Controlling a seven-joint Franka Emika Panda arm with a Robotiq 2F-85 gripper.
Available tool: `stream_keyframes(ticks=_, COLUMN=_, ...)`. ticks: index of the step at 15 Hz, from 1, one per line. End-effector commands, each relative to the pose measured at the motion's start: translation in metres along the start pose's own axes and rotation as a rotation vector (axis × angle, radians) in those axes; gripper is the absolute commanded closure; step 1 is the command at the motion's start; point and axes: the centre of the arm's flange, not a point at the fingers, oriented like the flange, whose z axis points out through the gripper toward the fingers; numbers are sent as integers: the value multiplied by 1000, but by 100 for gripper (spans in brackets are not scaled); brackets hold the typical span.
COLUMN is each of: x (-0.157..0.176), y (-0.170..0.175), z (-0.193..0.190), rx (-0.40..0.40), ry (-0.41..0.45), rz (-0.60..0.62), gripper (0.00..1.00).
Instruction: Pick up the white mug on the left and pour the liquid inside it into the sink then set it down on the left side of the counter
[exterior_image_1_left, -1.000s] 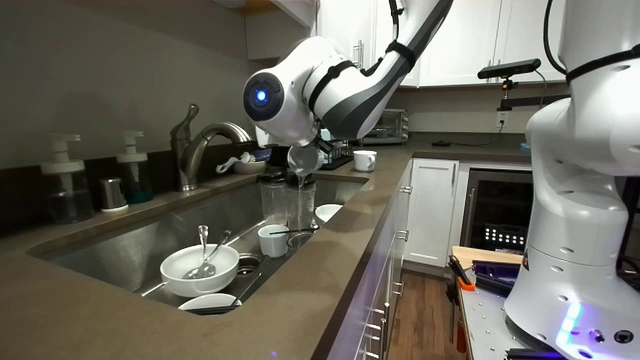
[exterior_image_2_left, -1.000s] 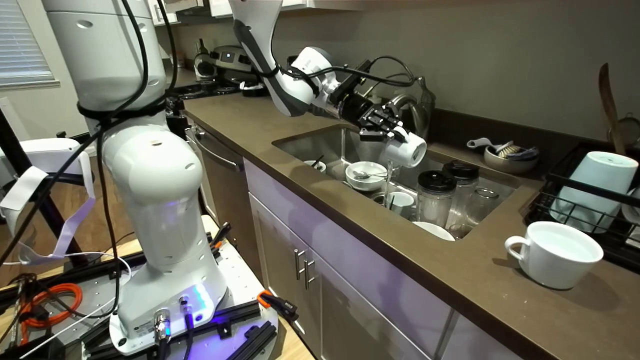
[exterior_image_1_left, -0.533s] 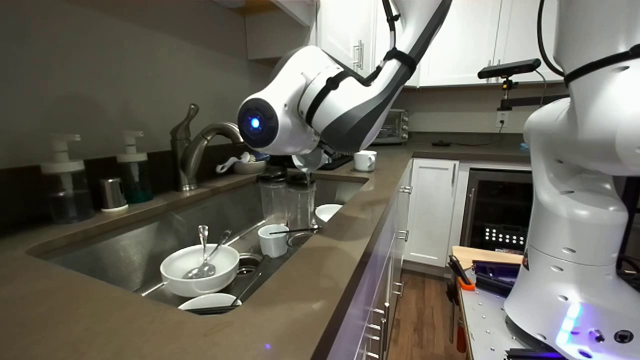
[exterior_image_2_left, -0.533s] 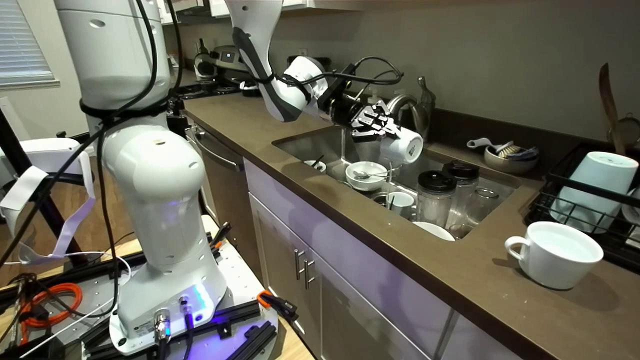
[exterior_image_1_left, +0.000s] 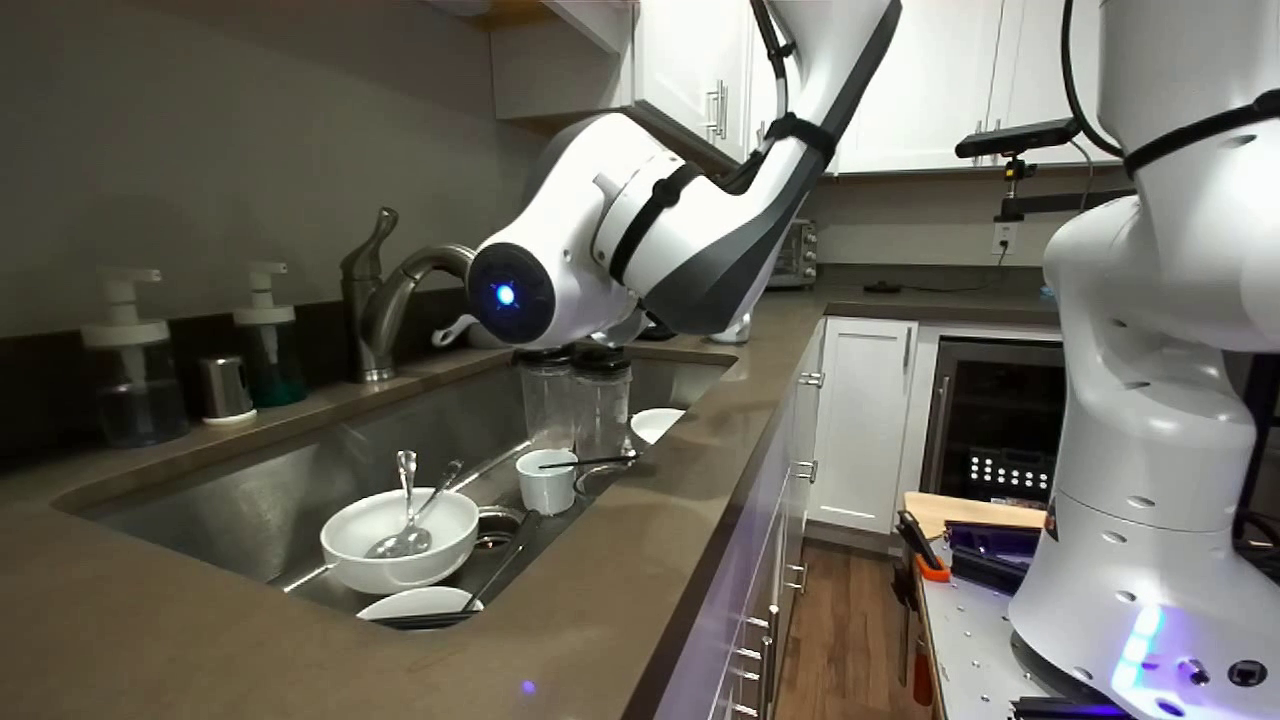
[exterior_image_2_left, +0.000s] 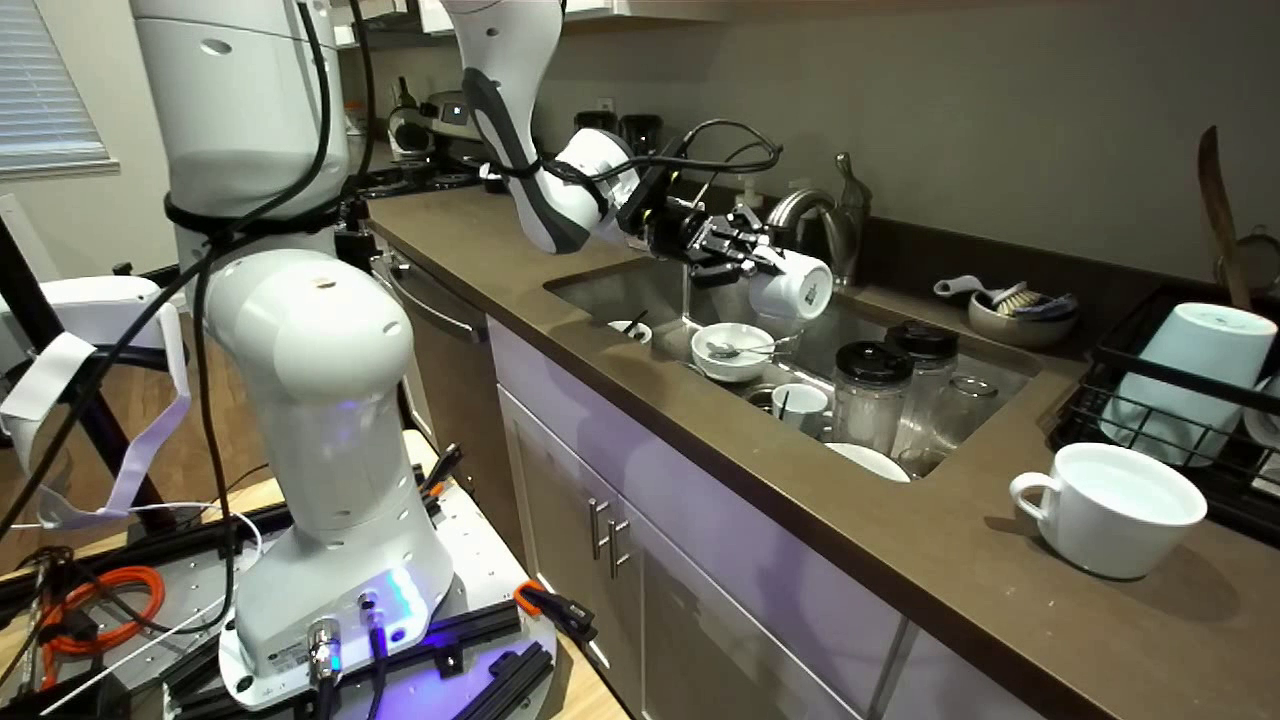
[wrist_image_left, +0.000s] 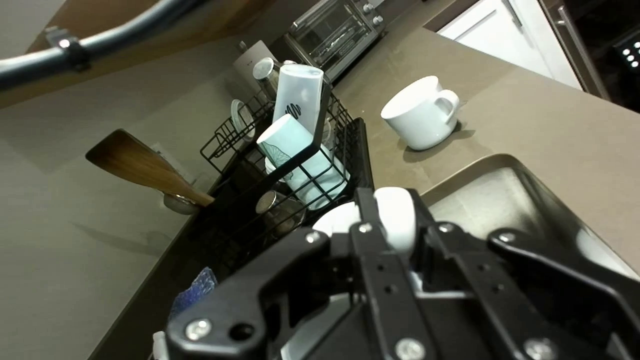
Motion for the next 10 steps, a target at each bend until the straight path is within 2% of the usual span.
stream_keyframes(ticks=1, x=1, y=-1, z=-3, rx=-5, ry=-1, rz=4, gripper=84)
stream_keyframes(ticks=10, x=1, y=-2, z=-5, rx=-8, ry=2, rz=10, gripper=84)
